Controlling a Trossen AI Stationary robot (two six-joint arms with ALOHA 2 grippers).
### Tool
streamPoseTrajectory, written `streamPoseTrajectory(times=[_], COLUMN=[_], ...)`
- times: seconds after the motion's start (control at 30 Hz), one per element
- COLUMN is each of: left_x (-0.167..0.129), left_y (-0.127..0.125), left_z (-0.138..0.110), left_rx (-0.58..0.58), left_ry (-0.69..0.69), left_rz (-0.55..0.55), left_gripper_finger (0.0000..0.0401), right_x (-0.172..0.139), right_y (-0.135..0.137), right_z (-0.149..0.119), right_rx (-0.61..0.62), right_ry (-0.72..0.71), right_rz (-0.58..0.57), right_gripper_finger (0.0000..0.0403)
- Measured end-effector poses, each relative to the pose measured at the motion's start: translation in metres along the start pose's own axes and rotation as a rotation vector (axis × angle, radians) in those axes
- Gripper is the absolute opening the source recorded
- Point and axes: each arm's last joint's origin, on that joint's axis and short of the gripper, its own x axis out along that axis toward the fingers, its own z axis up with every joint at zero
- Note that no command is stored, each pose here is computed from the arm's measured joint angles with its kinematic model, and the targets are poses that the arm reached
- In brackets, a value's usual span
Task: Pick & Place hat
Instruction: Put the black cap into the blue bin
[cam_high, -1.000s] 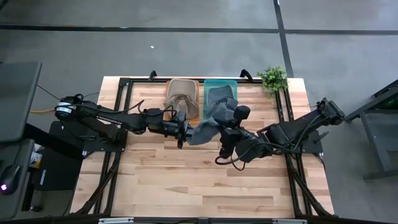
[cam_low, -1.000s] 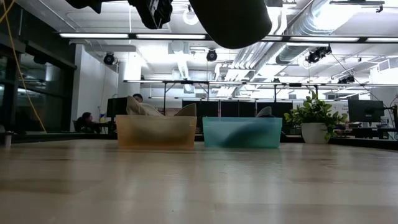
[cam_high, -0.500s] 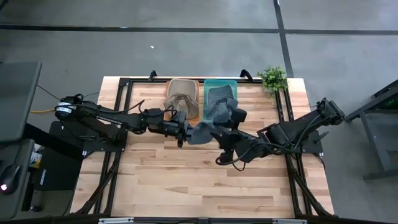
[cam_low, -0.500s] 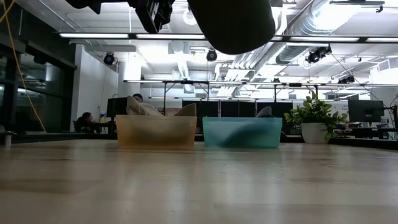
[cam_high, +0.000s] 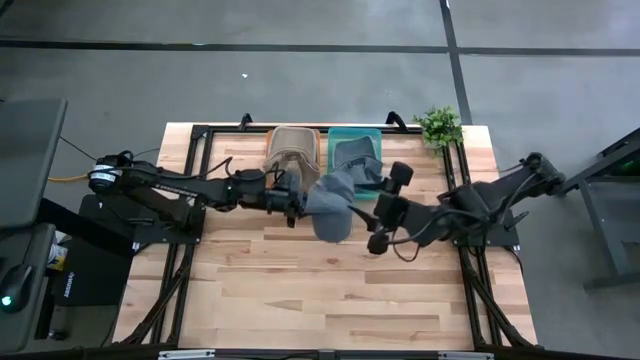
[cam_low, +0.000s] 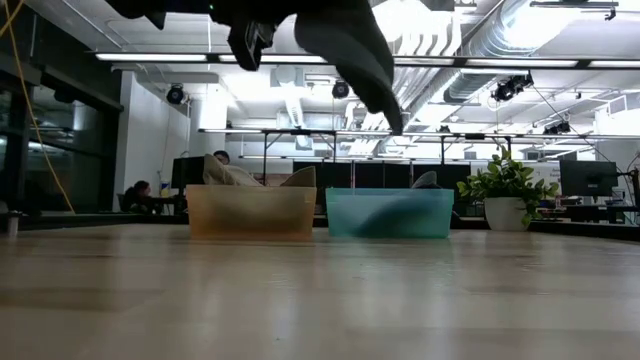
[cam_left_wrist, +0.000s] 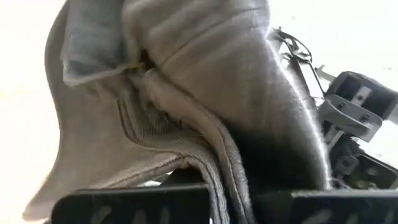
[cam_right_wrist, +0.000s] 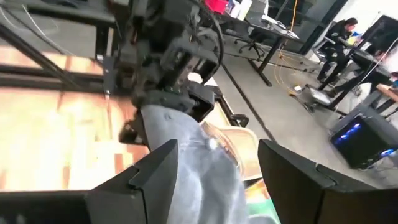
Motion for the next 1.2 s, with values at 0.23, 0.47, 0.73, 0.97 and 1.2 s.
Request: streamPoseTrajectory(times=[0.23,0.47,0.73,0.97,1.2], left_x=[-0.001,-0.002,0.0,-0.009,-0.015], left_y=[-0.002,0.001,-0.034,-0.076,-0.099], left_z=[0.014,0.02,0.014,0.01,0.007], left_rx=[0.069,0.117,0.345,0.636,0.819], left_ry=[0.039,0.132,0.187,0.154,0.174], left_rz=[0.01,0.096,0.387,0.573,0.692], left_gripper_finger=[0.0,0.0,0.0,0.0,0.0], right_x=[-0.01,-0.007,0.003,0.011,0.021], right_y=[-0.009,-0.006,-0.015,-0.024,-0.036], right_z=[0.002,-0.005,-0.007,-0.01,-0.012], right_rx=[0.094,0.065,0.078,0.032,-0.026], right_ry=[-0.004,0.065,0.103,0.138,0.153], right_rz=[0.117,0.197,0.222,0.225,0.214], right_gripper_finger=[0.0218,0.0218,0.0218,0.0218,0.0218])
